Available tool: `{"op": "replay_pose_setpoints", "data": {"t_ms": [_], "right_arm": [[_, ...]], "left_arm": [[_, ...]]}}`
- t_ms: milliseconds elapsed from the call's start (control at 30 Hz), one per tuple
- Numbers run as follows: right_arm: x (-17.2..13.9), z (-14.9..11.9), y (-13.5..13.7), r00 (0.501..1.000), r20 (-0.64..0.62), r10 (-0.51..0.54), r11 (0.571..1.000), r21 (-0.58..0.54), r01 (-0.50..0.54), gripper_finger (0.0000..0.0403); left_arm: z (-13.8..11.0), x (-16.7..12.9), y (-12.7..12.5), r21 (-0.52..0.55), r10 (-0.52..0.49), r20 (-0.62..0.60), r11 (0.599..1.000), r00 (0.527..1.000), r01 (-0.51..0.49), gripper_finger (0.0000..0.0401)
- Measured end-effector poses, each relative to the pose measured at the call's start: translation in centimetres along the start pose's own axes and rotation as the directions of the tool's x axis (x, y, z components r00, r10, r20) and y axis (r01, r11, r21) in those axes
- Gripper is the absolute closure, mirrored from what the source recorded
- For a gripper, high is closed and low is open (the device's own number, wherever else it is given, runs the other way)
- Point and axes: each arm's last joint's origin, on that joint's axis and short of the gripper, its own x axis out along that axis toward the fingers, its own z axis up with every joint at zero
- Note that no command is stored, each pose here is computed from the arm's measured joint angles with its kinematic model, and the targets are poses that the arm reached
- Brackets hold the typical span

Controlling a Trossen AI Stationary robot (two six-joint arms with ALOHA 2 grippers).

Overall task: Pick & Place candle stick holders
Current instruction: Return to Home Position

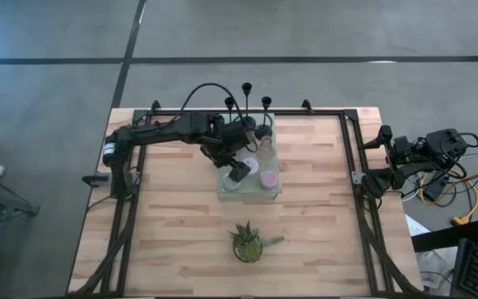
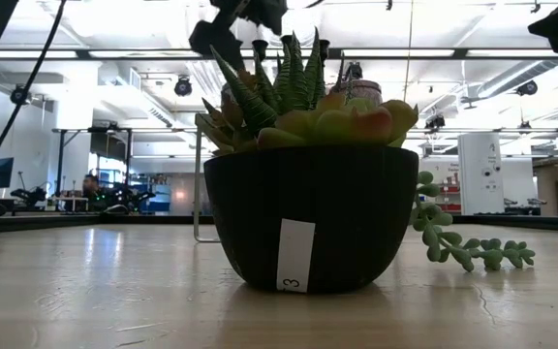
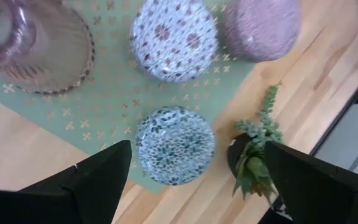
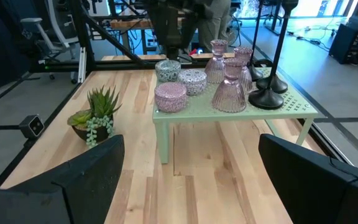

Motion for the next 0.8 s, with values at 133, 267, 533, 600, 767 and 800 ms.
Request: {"op": "replay_pose_setpoints", "data": {"t_ms": [133,267,533,600,767,800], "right_arm": [[0.0,0.0,0.0,1.0,0.0,0.0,1.0,0.0,0.0,0.0037],[0.0,0.0,0.0,1.0,0.0,0.0,1.0,0.0,0.0,0.0037],[0.0,0.0,0.0,1.0,0.0,0.0,1.0,0.0,0.0,0.0037],[0.0,0.0,0.0,1.0,0.0,0.0,1.0,0.0,0.0,0.0037],[0.0,0.0,0.0,1.0,0.0,0.0,1.0,0.0,0.0,0.0037],[0.0,0.0,0.0,1.0,0.001,0.0,1.0,0.0,0.0,0.0037]], "left_arm": [[0.1,-1.5,-0.4,0.017,-0.011,0.039,1.0,0.999,0.011,0.0032],[0.2,-3.1,-0.9,0.072,-0.016,0.112,0.997,0.994,0.008,0.0032],[-0.8,-7.4,-3.2,0.241,-0.084,0.274,0.97,0.958,0.016,0.0032],[-1.3,-8.5,-4.0,0.293,-0.091,0.329,0.956,0.94,-0.01,0.0032],[-3.1,-10.4,-5.7,0.436,-0.167,0.455,0.898,0.875,-0.055,0.0032],[-3.5,-10.9,-5.9,0.462,-0.203,0.47,0.886,0.859,-0.044,0.0032]]}}
